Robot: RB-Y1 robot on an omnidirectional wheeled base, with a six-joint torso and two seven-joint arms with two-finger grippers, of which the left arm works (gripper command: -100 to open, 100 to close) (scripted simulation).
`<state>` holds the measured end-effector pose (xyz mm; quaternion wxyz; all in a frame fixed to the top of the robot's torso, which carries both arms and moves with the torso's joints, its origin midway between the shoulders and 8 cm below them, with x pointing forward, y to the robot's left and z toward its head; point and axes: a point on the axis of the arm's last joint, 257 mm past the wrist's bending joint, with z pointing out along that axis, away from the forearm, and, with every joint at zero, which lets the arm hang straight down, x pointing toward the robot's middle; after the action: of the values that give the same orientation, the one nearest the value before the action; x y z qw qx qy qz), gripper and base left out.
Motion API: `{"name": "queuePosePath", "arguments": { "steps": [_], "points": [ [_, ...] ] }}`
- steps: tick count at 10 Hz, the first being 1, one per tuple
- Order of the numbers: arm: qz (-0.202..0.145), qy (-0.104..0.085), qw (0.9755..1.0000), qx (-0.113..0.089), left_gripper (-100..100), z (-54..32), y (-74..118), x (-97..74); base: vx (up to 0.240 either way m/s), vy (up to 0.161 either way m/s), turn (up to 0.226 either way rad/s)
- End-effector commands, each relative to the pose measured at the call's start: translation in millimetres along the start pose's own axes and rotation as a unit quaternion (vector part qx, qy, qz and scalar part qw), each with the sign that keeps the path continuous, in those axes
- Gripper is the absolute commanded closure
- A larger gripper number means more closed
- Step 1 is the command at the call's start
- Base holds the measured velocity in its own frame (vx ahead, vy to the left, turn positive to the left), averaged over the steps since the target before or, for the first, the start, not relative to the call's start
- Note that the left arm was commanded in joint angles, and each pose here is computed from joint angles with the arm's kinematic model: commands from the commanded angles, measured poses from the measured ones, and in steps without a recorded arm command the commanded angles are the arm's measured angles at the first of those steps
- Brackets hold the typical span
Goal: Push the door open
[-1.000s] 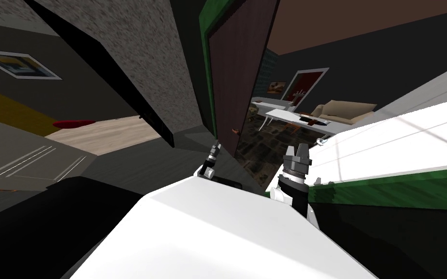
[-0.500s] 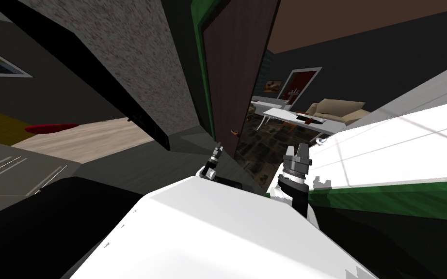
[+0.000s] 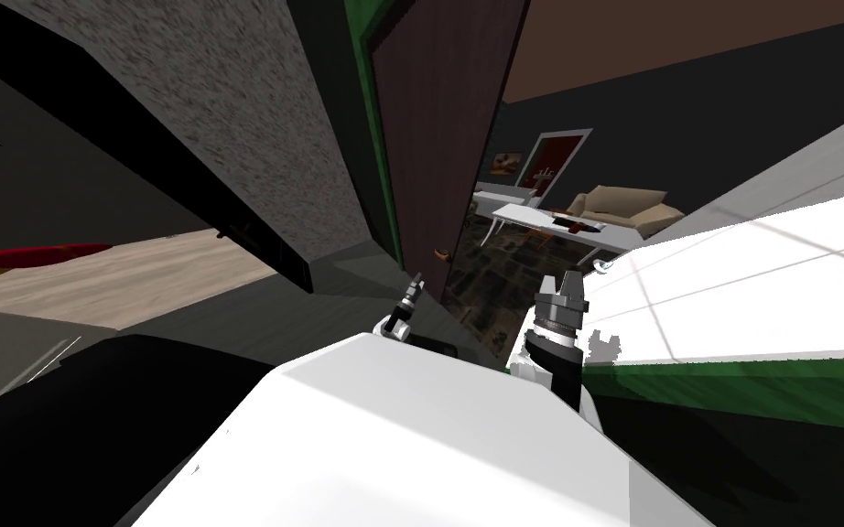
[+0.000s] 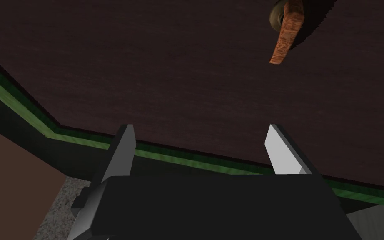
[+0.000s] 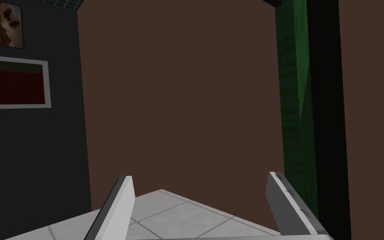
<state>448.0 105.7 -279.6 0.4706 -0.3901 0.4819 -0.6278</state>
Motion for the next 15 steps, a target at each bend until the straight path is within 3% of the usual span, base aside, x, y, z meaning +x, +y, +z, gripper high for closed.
{"name": "queuePosePath", "arguments": {
  "steps": [1,8,15],
  "points": [
    [0.001,0.006,0.9999,-0.010,-100,-1.9,10.7,7.2,0.133,0.098,-0.093],
    [0.004,0.030,0.9983,-0.050,-100,-8.3,51.0,33.0,0.110,0.081,-0.086],
    [0.007,0.050,0.9956,-0.079,-100,-15.0,78.7,54.4,0.096,0.079,-0.072]
  ]
}}
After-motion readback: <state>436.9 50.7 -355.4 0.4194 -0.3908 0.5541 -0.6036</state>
